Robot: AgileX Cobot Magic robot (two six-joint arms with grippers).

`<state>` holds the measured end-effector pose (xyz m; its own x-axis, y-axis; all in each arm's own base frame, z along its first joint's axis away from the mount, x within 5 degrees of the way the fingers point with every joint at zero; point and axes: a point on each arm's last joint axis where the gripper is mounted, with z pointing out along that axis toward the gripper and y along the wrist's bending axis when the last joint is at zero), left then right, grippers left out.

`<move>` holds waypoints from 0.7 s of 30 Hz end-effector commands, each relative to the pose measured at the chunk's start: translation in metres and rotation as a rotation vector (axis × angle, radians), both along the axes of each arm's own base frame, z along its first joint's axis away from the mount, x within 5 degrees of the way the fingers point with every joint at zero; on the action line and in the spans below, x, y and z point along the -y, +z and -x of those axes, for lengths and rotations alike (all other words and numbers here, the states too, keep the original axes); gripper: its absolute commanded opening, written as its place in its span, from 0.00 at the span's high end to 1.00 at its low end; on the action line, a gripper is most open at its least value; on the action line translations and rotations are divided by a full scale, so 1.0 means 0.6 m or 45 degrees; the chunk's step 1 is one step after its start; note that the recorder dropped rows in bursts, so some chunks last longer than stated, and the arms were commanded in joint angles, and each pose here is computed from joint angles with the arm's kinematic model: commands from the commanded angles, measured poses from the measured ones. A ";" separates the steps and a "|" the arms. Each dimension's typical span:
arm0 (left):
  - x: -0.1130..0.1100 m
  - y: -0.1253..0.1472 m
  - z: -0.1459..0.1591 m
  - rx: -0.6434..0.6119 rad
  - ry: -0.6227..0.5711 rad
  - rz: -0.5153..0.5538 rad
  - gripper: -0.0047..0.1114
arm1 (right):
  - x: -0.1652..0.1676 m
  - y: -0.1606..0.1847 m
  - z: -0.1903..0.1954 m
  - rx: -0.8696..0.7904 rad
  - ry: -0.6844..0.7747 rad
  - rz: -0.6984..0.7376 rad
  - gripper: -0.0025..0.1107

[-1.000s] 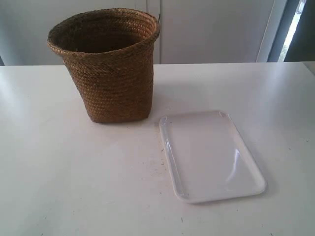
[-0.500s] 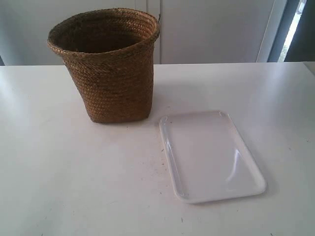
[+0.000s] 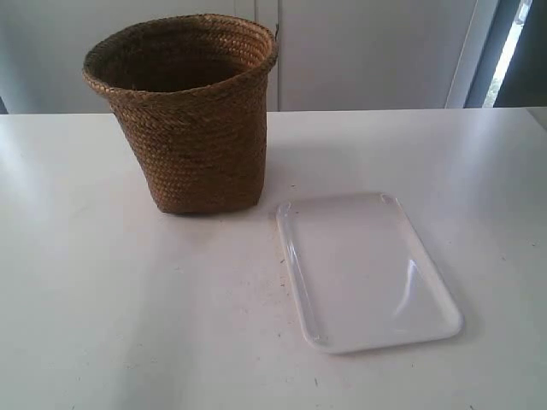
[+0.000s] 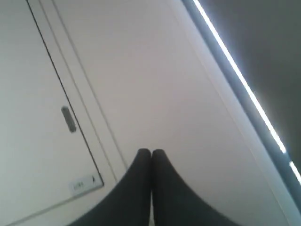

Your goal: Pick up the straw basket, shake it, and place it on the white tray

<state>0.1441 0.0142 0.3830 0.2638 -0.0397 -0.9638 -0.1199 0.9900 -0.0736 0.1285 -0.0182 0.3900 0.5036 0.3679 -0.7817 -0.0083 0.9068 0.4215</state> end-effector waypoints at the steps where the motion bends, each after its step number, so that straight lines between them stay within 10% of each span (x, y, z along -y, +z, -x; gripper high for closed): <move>1: 0.010 -0.002 -0.137 -0.424 -0.138 0.058 0.96 | -0.022 0.030 -0.137 -0.391 0.138 0.142 0.98; 6: 0.033 -0.002 -0.260 -0.921 -0.379 0.032 0.96 | -0.048 0.051 -0.280 -0.900 0.359 0.267 0.98; 12: 0.040 0.045 -0.324 -1.058 -0.472 0.006 0.96 | -0.075 0.047 -0.378 -1.343 0.644 0.360 0.98; 21: 0.045 0.073 -0.390 -1.120 -0.539 0.077 0.96 | -0.092 0.060 -0.438 -1.269 0.789 0.271 0.98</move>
